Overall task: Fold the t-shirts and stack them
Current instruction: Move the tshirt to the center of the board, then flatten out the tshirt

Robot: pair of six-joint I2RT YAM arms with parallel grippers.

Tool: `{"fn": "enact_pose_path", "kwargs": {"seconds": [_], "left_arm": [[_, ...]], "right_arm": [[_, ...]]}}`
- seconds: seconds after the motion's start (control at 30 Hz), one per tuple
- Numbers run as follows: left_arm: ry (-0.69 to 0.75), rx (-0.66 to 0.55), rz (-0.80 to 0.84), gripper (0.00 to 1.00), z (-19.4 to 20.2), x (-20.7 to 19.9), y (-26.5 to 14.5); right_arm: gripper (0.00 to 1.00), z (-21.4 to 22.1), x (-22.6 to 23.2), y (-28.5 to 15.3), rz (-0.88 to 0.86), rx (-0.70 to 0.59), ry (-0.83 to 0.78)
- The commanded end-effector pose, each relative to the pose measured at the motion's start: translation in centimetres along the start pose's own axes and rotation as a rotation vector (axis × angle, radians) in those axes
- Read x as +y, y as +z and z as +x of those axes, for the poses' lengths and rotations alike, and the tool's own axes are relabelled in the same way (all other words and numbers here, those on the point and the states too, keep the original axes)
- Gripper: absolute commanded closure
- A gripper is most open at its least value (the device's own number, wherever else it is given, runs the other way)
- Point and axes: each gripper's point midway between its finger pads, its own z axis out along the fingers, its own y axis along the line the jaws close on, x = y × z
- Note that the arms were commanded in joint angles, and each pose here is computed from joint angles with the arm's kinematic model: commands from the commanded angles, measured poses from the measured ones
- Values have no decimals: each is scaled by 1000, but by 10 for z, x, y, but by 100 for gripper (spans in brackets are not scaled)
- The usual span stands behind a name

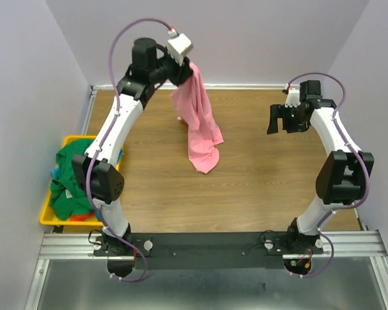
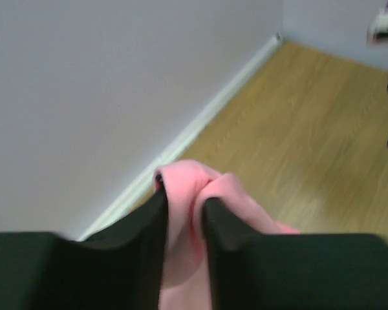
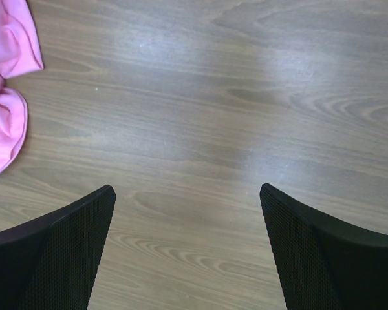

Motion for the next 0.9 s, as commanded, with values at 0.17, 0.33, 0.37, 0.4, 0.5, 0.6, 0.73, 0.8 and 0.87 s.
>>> {"fn": "enact_pose_path", "kwargs": {"seconds": [0.17, 0.33, 0.37, 0.4, 0.5, 0.6, 0.73, 0.8, 0.87], "left_arm": [[-103, 287, 96, 2, 129, -20, -23], [-201, 376, 118, 2, 176, -16, -59], [-189, 390, 142, 1, 184, -21, -63], [-197, 412, 157, 1, 193, -27, -66], [-266, 493, 191, 2, 229, -46, -77], [-340, 565, 204, 4, 263, -58, -81], [-430, 616, 214, 7, 291, -66, -82], [-467, 625, 217, 8, 296, -68, -82], [-495, 625, 200, 8, 298, -63, -84]], "right_arm": [[0, 23, 12, 1, -72, 43, -20], [0, 30, 43, 15, -140, 85, -87], [0, 31, 50, 18, -152, 93, -107], [0, 32, 57, 21, -167, 99, -126], [0, 40, 93, 38, -243, 147, -187], [4, 42, 134, 56, -304, 163, -276], [6, 47, 186, 78, -355, 152, -390], [9, 48, 197, 94, -343, 166, -411], [11, 50, 214, 104, -348, 169, -442]]}}
